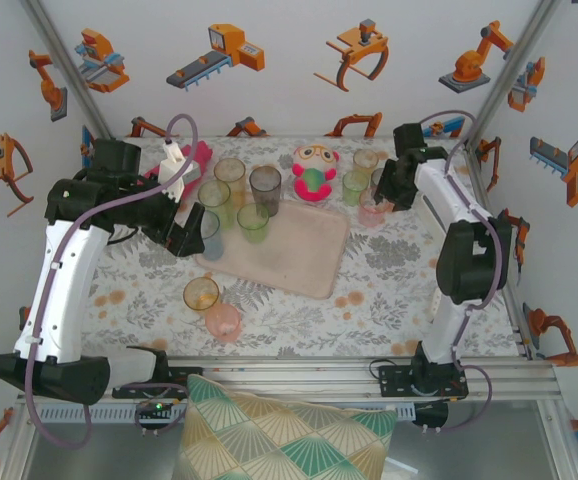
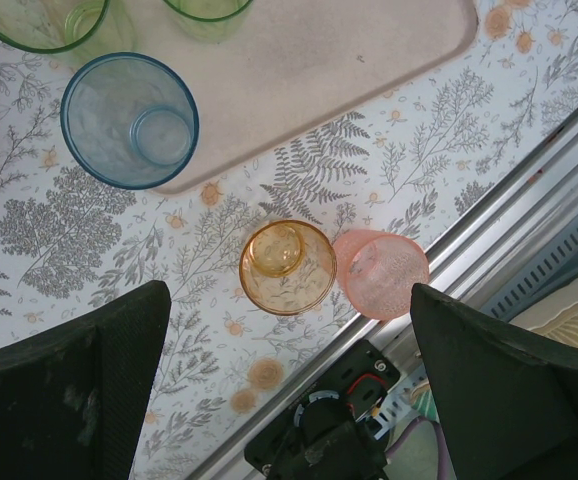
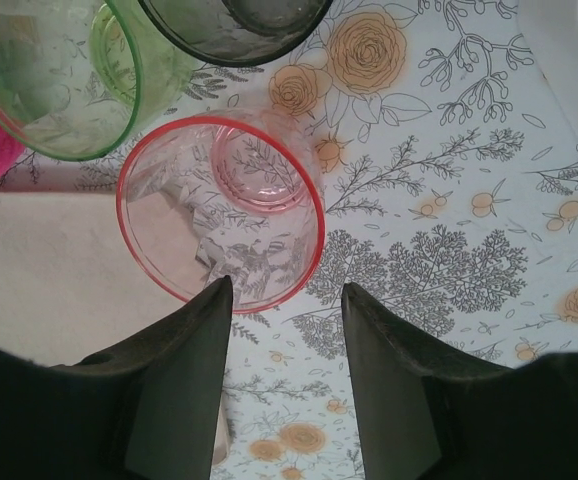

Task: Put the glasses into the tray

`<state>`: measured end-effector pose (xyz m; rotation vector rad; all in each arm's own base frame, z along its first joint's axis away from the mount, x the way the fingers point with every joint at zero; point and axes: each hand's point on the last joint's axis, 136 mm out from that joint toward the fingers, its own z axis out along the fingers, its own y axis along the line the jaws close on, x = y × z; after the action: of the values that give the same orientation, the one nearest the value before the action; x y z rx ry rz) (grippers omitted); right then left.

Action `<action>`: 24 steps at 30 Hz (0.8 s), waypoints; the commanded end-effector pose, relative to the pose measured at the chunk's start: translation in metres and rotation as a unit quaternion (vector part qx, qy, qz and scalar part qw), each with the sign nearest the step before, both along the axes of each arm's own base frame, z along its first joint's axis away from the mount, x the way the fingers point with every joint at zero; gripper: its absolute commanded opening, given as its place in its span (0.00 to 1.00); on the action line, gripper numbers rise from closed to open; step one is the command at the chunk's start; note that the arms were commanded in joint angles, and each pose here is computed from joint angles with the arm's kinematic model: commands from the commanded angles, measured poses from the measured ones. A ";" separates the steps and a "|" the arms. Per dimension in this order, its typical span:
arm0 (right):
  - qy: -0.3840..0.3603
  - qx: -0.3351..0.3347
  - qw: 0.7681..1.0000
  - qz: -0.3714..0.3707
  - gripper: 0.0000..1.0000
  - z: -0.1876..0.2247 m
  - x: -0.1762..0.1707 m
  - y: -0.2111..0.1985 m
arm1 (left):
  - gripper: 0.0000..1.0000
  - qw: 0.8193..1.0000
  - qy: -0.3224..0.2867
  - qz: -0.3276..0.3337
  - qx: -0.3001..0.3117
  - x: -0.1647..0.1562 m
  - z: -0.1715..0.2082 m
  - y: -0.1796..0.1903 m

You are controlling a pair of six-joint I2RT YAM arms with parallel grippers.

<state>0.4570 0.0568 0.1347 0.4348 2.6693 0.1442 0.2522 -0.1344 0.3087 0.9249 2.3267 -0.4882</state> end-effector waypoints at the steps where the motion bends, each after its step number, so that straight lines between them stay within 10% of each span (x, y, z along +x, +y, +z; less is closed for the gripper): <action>1: -0.002 -0.005 1.000 0.004 0.45 0.000 0.007 -0.004 | 0.97 1.000 0.008 0.000 -0.016 0.001 0.001 -0.004; 24: 0.014 -0.016 1.000 0.002 0.33 -0.020 0.015 -0.009 | 0.97 0.996 0.029 -0.046 -0.066 -0.018 0.012 -0.021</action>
<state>0.4624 0.0529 0.1035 0.4308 2.7338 0.1103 0.2404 -0.1536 0.3159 0.9558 2.2857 -0.6723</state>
